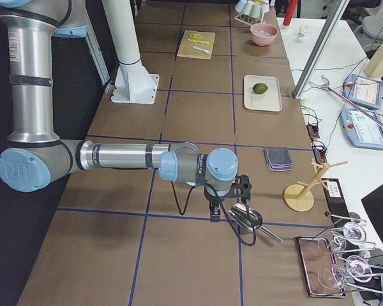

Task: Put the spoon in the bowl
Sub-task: 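Move the right gripper down toward the pale green bowl's rim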

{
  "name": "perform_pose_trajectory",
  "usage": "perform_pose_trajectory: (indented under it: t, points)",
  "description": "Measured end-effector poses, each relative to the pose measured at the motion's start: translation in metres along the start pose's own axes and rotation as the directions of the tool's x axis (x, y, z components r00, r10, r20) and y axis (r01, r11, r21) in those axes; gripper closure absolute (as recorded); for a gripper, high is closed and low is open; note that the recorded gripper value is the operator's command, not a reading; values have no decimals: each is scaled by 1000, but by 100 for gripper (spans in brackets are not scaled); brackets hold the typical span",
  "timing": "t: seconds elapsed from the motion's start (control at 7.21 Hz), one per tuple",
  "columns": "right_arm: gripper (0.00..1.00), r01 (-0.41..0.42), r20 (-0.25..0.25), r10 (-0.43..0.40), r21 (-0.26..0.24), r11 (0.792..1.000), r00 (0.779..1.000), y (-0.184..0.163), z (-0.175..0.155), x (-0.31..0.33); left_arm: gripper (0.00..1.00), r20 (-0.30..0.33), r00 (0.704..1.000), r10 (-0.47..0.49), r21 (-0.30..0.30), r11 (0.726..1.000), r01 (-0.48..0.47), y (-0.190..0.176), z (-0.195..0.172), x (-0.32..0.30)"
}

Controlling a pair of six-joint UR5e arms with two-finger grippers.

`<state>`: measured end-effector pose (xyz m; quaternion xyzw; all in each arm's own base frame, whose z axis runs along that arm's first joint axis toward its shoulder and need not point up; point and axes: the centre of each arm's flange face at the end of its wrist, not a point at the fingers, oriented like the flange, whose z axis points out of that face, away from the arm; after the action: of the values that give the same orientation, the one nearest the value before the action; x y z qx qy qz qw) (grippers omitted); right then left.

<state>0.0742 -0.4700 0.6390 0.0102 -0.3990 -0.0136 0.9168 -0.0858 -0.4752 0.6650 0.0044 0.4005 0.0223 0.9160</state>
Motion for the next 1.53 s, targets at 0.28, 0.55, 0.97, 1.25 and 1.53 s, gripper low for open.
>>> perform_pose_trajectory:
  t: [0.28,0.55,0.97,1.25,1.53]
  points:
    - [0,3,0,-3,1,1000,1000,-1,0,-2,0,-1,1000,0,1,1000,0,0,0,1]
    - [0,5,0,-5,2,1000,1000,-2,-1,-3,0,-1,1000,1,4,1000,-1,-1,-2,1]
    - [0,25,-2,-25,14,1000,1000,-12,-6,-12,0,0,1000,3,9,1000,-3,-4,-4,4]
    - [0,59,-8,-58,38,998,998,-30,-19,-31,0,-1,1000,9,14,1000,-9,-7,-6,7]
    - [0,63,-6,-63,41,997,998,-31,-20,-34,0,-5,1000,7,9,1000,-7,-11,-4,9]
